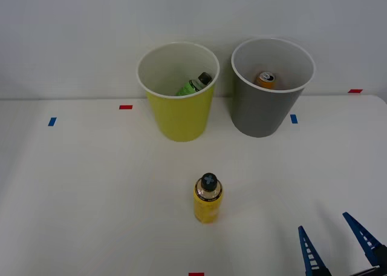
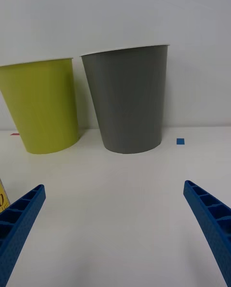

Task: Put cans in the gray bin, plastic bottles in the light green bin

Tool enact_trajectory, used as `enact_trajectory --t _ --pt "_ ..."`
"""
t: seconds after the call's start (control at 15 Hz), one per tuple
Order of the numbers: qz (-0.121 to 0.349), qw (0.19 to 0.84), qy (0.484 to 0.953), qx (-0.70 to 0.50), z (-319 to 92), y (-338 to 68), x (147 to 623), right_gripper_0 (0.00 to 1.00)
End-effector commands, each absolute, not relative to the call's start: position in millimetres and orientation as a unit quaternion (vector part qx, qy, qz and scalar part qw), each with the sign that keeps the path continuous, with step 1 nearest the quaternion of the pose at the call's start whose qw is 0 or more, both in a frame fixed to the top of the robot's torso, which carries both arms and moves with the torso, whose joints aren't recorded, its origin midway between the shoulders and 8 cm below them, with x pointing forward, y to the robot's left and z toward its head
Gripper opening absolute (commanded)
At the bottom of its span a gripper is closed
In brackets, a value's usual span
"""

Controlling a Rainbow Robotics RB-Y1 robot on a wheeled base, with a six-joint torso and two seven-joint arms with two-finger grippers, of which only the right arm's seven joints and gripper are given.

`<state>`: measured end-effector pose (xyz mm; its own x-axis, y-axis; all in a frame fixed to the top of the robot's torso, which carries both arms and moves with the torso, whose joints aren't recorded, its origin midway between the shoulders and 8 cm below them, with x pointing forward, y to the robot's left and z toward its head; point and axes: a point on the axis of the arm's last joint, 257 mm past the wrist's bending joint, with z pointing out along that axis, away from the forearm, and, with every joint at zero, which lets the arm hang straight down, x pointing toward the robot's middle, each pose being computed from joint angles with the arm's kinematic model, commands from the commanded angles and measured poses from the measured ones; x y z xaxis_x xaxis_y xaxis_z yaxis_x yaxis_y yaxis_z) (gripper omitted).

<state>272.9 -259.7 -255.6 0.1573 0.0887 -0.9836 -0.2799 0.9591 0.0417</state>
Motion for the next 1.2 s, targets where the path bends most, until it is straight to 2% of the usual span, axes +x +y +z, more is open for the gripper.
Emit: enact_trajectory --t 0.07,0.33,0.73,1.2 --pt "0.118 0.764 0.626 -0.098 -249 -263 272 1.00" --pt "0.142 0.758 0.624 -0.127 -246 -240 265 1.00" --pt "0.109 0.753 0.617 -0.199 -261 -197 259 1.00" --pt "0.173 0.753 0.607 -0.183 -257 -144 266 1.00"
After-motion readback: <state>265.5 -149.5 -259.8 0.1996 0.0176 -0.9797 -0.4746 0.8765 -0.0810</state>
